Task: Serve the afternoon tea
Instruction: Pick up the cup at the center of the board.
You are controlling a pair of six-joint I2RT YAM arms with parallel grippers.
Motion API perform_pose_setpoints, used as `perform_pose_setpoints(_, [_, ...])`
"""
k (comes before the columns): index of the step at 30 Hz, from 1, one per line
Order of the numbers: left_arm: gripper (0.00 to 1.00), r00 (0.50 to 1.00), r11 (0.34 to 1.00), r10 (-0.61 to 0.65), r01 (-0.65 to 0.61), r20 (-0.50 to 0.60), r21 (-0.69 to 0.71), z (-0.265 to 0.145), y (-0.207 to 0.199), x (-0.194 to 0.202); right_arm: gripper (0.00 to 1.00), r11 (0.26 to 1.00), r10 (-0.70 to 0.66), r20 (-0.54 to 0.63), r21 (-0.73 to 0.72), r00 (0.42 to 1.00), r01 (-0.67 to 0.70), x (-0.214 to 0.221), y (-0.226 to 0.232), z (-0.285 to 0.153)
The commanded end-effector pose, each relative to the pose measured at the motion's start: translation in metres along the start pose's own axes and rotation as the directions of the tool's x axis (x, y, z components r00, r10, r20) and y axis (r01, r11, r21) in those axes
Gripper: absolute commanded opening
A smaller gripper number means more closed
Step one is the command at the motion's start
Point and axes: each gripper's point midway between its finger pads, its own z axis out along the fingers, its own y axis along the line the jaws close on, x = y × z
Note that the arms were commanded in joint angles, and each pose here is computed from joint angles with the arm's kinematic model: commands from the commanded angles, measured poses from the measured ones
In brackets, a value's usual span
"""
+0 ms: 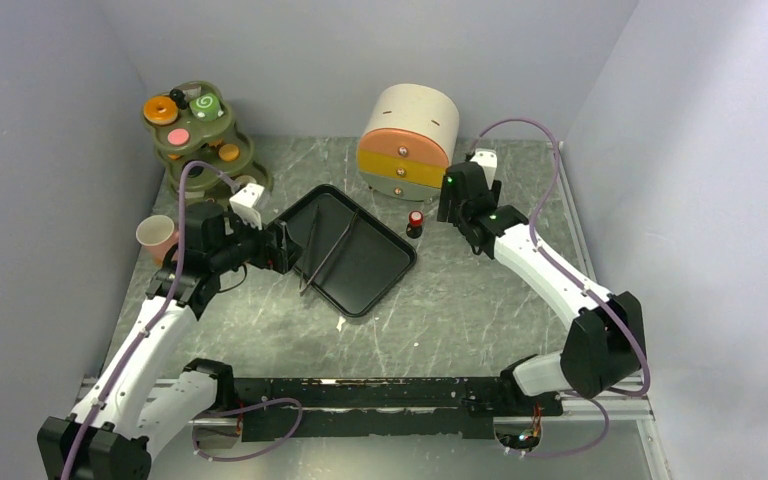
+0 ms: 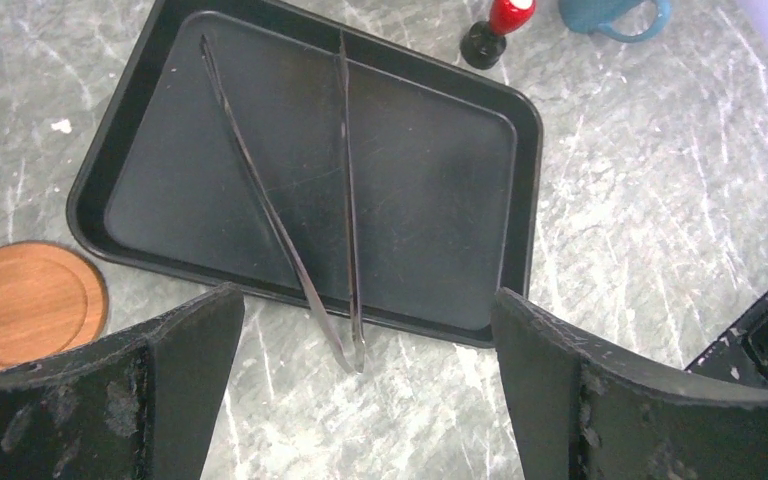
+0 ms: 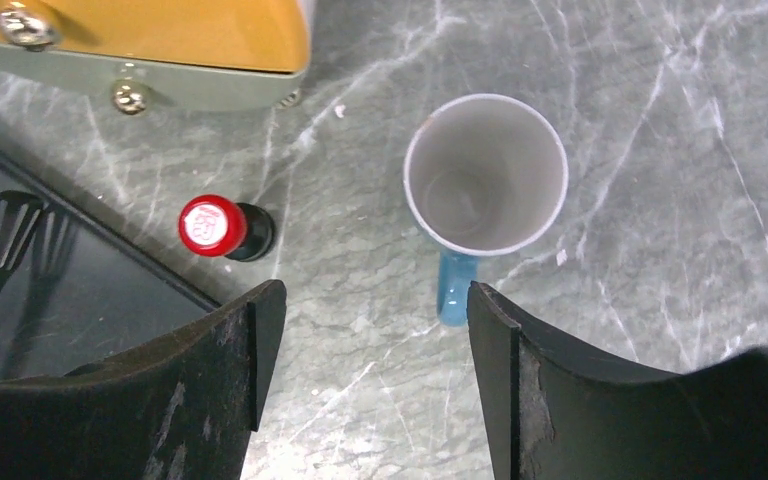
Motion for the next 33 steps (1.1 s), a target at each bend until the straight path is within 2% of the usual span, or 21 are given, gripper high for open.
perform_pose_setpoints(1, [0.98, 0.999, 0.996, 0.029, -0.027, 0.022, -0.081, -0.006, 0.007, -0.011, 0.69, 0.991, 0.065, -0.012, 0.117, 0.998, -0.063, 0.005, -0.022, 0.001])
perform_pose_setpoints(9, [0.97, 1.0, 0.976, 0.013, -0.009, 0.015, -0.216, -0.014, 0.028, -0.01, 0.59, 0.971, 0.118, -0.007, 0.208, 0.993, -0.114, 0.03, -0.049, 0.01])
perform_pose_setpoints(19, [0.98, 0.999, 0.928, -0.013, 0.026, 0.037, -0.371, -0.028, 0.052, -0.012, 0.58, 0.976, 0.095, -0.062, 0.202, 0.994, -0.081, 0.059, -0.048, 0.042])
perform_pose_setpoints(27, [0.98, 0.998, 0.928, 0.005, 0.02, 0.066, -0.372, -0.038, 0.048, -0.019, 0.52, 0.98, 0.115, -0.084, 0.175, 0.99, -0.099, 0.065, -0.038, 0.061])
perform_pose_setpoints(33, [0.98, 0.995, 0.904, 0.015, 0.027, 0.094, -0.427, -0.047, 0.056, -0.024, 0.5, 0.977, 0.099, -0.11, 0.197, 0.989, -0.076, 0.078, -0.043, 0.07])
